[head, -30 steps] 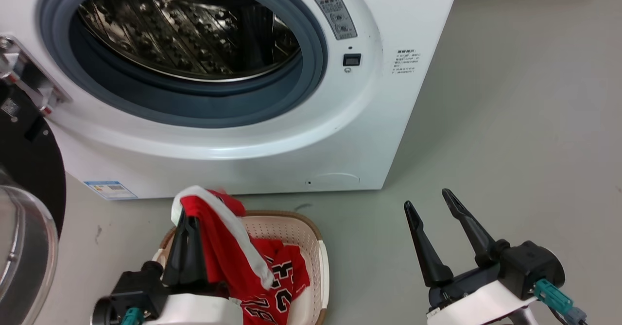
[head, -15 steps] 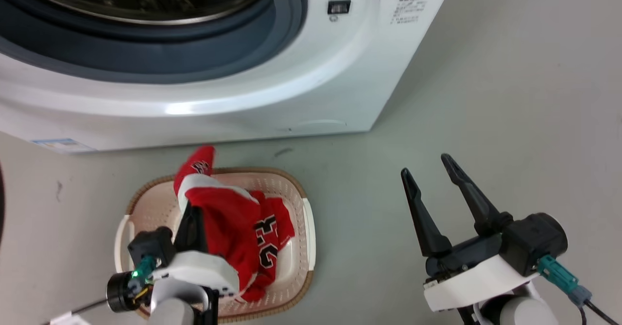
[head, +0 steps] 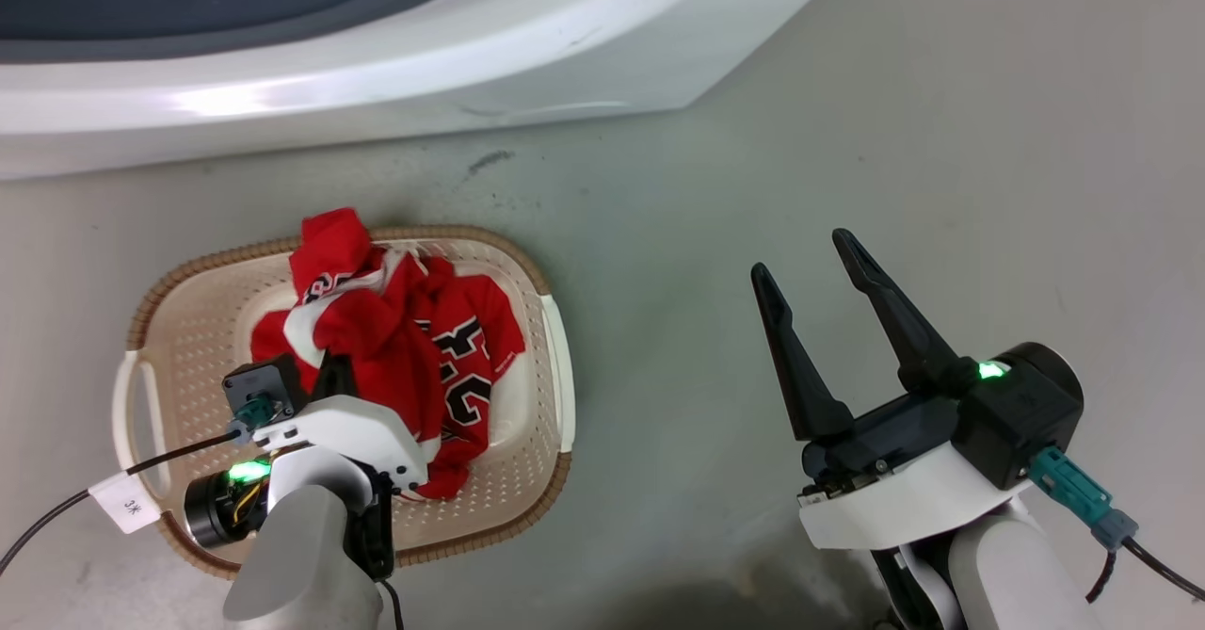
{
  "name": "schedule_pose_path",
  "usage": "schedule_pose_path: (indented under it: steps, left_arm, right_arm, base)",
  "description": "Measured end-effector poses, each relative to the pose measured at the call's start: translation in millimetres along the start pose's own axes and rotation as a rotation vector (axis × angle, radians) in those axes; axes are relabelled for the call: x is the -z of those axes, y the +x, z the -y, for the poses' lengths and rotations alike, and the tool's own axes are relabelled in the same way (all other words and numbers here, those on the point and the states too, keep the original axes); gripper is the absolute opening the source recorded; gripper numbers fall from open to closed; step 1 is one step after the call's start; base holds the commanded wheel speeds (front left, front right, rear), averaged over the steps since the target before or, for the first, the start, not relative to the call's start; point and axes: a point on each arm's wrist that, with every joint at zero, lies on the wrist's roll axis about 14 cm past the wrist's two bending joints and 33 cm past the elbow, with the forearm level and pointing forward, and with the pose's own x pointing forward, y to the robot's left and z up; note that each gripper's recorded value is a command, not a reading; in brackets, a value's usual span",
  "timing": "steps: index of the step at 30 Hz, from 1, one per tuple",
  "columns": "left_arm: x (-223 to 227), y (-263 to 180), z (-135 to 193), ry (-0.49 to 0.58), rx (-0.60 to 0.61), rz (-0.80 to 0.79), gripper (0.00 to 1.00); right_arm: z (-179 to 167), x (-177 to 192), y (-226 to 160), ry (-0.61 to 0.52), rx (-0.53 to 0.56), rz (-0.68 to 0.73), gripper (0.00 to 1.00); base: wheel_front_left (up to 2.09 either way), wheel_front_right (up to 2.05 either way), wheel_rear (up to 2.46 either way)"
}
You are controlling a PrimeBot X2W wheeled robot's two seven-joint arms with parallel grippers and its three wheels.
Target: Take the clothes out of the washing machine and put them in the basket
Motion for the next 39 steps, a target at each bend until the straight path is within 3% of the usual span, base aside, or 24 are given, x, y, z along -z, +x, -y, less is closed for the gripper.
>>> schedule_pose_path:
  steps: [10,11,12,13,24,39]
  left_arm:
    - [56.7,1.5,-19.7,-0.021,-0.076,-0.204,0.00]
    - [60.0,-1.7,-21.5,-0.026,-0.083,-0.218,0.12]
    - [62.2,-5.1,-22.4,-0.030,-0.085,-0.229,0.47]
    - [62.5,-8.0,-23.6,-0.033,-0.090,-0.234,1.00]
    - [35.9,-61.8,-36.0,-0.088,-0.092,-0.140,1.00]
    - [-105.6,-147.0,-29.7,-0.092,0.030,0.420,1.00]
  right_arm:
    - [9.9,13.1,1.4,0.000,0.022,-0.026,1.00]
    - [9.7,12.0,0.7,-0.001,0.022,-0.024,1.00]
    - [9.4,10.0,0.0,-0.003,0.022,-0.018,1.00]
    - [9.2,7.2,-0.6,-0.005,0.022,-0.011,1.00]
    - [4.3,-34.3,-32.6,-0.045,0.047,0.071,1.00]
    - [-5.6,-101.1,-94.7,-0.136,0.086,0.228,1.00]
  base:
    - [0.00,0.00,0.00]
    - [0.00,0.00,0.00]
    - [0.00,0.00,0.00]
    - [0.00,0.00,0.00]
    - [0.00,0.00,0.00]
    - [0.00,0.00,0.00]
